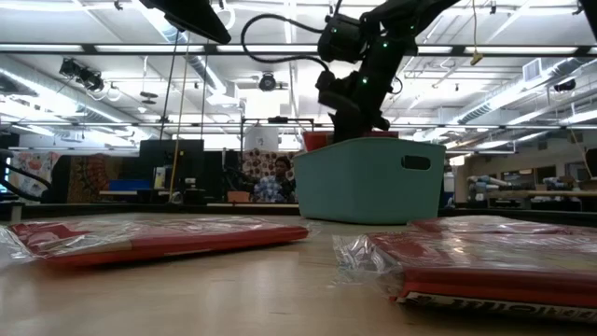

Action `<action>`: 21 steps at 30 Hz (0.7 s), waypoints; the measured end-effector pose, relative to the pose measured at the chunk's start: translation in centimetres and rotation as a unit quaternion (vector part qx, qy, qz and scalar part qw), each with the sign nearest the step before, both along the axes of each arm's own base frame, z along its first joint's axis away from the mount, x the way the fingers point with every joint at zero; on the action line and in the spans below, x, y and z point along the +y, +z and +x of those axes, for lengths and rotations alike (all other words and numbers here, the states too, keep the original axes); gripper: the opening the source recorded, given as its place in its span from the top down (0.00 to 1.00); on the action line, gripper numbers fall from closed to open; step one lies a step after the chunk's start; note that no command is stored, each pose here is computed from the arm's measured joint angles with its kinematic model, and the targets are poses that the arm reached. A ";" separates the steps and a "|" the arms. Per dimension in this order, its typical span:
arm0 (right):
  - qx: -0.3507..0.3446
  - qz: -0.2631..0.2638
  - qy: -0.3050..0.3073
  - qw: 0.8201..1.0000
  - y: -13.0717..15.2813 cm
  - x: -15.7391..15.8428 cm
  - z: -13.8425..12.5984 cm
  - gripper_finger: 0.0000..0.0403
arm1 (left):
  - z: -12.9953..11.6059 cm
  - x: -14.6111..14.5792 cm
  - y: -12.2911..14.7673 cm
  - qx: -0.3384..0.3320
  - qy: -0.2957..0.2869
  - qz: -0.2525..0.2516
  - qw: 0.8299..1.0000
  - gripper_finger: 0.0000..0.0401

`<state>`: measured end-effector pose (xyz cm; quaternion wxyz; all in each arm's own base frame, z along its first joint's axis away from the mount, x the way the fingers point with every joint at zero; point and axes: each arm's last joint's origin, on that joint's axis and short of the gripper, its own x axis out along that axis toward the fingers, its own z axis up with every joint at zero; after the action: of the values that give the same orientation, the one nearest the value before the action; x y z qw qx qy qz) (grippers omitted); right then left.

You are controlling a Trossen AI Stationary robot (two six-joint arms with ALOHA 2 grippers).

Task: Sort popcorn bags into baskets
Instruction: Put the red popcorn bag into the green bin

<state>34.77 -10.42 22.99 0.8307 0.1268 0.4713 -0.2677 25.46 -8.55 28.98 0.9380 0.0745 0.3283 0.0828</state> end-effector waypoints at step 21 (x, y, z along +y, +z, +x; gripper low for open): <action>-0.094 0.002 0.093 0.991 6.1 4.8 -1.3 0.46 | 2.6 -1.6 -4.3 0.094 -0.074 -0.049 0.992 0.82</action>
<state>33.46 -5.61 29.07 0.8921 0.1087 0.4018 -0.1758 28.02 -10.19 24.66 0.9090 0.0600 0.4123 -0.0100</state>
